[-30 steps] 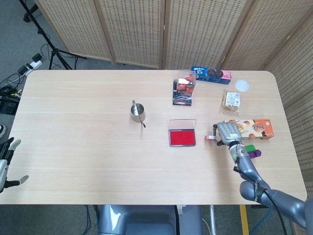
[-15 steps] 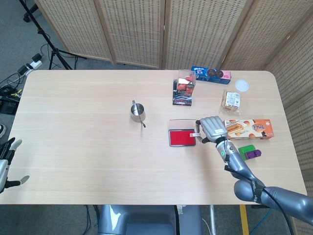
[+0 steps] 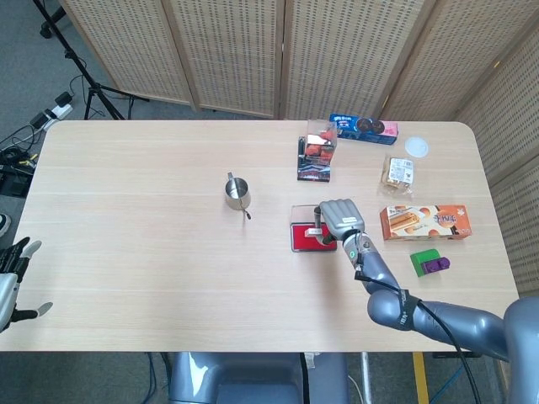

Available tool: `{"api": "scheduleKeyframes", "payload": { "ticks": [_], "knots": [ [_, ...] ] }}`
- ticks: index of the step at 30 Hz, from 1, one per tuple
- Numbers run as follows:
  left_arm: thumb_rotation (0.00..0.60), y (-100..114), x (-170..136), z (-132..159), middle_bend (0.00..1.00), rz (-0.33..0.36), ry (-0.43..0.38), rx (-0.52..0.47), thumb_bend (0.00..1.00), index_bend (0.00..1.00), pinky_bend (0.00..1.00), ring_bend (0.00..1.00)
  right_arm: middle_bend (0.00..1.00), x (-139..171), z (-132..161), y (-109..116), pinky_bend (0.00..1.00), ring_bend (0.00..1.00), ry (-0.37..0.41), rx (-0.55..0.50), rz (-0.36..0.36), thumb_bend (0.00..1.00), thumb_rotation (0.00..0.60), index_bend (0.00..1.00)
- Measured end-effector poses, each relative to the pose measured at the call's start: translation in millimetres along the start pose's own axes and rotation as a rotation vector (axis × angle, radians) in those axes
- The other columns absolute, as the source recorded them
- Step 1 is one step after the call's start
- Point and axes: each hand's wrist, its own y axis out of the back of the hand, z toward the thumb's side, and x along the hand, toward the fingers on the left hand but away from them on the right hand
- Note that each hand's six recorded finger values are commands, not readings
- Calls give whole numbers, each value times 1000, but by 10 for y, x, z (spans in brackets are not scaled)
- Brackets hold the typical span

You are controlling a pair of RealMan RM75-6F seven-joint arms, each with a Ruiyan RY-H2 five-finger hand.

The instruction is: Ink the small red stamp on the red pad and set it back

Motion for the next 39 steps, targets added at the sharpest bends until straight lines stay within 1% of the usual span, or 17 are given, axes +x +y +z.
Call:
{"api": "scheduleKeyframes", "payload": {
  "ticks": [4, 8, 16, 23, 33, 39],
  "knots": [
    [600, 2, 11, -15, 0, -1, 6, -4, 0, 0, 0, 0, 964, -114, 51, -43, 1000, 1000, -33, -22, 31, 622, 600, 577],
    [600, -6, 21, -19, 0, -6, 9, -3, 0, 0, 0, 0, 964, -170, 100, -94, 1000, 1000, -39, -23, 50, 646, 600, 577],
    [600, -11, 50, -39, 0, -13, 18, -8, 0, 0, 0, 0, 964, -230, 143, -211, 1000, 1000, -48, 0, 85, 646, 600, 577],
    [600, -5, 57, -50, 0, -13, 21, -10, 0, 0, 0, 0, 964, -258, 146, -252, 1000, 1000, -55, 26, 89, 646, 600, 577],
    [600, -19, 63, -42, 0, -17, 21, -9, 0, 0, 0, 0, 964, -273, 88, -225, 1000, 1000, -59, 14, 82, 646, 600, 577],
    [600, -20, 67, -41, 0, -16, 23, -7, 0, 0, 0, 0, 964, -298, 52, -254, 1000, 1000, -57, 6, 80, 647, 600, 577]
  ]
}}
